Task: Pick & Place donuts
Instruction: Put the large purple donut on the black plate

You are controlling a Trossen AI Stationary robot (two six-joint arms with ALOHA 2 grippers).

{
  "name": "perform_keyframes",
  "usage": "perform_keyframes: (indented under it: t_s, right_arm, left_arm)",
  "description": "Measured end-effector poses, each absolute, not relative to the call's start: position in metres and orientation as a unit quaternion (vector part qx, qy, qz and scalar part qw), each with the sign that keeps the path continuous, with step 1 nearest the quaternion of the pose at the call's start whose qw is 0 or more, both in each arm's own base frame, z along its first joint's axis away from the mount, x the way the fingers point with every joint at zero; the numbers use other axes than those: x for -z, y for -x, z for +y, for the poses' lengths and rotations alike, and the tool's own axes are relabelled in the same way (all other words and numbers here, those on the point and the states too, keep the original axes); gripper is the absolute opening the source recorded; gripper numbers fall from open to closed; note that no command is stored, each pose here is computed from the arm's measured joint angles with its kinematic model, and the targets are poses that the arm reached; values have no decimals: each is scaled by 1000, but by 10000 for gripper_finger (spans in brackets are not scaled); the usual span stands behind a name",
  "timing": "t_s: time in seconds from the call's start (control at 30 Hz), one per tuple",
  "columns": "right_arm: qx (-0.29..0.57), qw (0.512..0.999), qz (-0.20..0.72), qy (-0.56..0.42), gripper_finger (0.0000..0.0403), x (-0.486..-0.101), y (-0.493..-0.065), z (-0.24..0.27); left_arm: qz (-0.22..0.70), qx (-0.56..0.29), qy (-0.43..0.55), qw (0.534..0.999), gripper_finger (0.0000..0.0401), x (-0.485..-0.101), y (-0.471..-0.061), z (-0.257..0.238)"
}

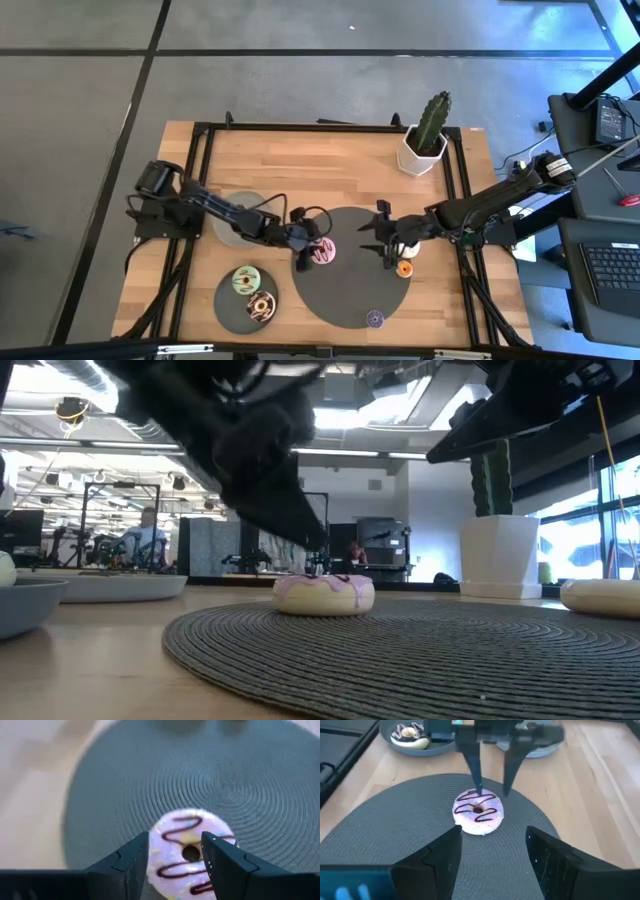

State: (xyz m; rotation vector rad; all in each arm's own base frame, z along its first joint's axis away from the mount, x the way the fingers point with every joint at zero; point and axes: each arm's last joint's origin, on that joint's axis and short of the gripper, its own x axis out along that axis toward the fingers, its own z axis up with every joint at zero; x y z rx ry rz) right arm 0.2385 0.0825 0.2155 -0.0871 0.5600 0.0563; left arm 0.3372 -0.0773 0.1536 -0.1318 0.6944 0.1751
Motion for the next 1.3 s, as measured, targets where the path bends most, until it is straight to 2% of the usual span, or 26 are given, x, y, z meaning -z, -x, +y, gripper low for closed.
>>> perform_keyframes:
  t_s: [0.23, 0.4, 0.63, 0.77, 0.93, 1.1, 1.3]
  right_arm:
    - [-20, 959, 278, 47, 220, -214, -239, 82]
    - [-20, 959, 279, 48, 220, -214, -239, 82]
    - [-15, 958, 281, 51, 220, -214, -238, 82]
    - [-6, 957, 284, 54, 220, -213, -238, 81]
    - [-5, 956, 290, 52, 220, -212, -237, 81]
    - [-2, 953, 299, 48, 220, -211, -236, 80]
    - [-2, 953, 299, 48, 220, -210, -236, 80]
  left_arm:
    - [370, -101, 100, 918, 151, -131, -342, -68]
    - [379, -79, 105, 916, 127, -129, -344, -67]
    - [369, -68, 96, 922, 57, -140, -342, -67]
    - [363, -15, 108, 925, 13, -165, -334, -70]
    - [422, 5, 154, 894, 13, -203, -293, -85]
    - [471, -46, 212, 855, 10, -223, -242, -120]
    - [466, -101, 300, 827, 10, -228, -188, -174]
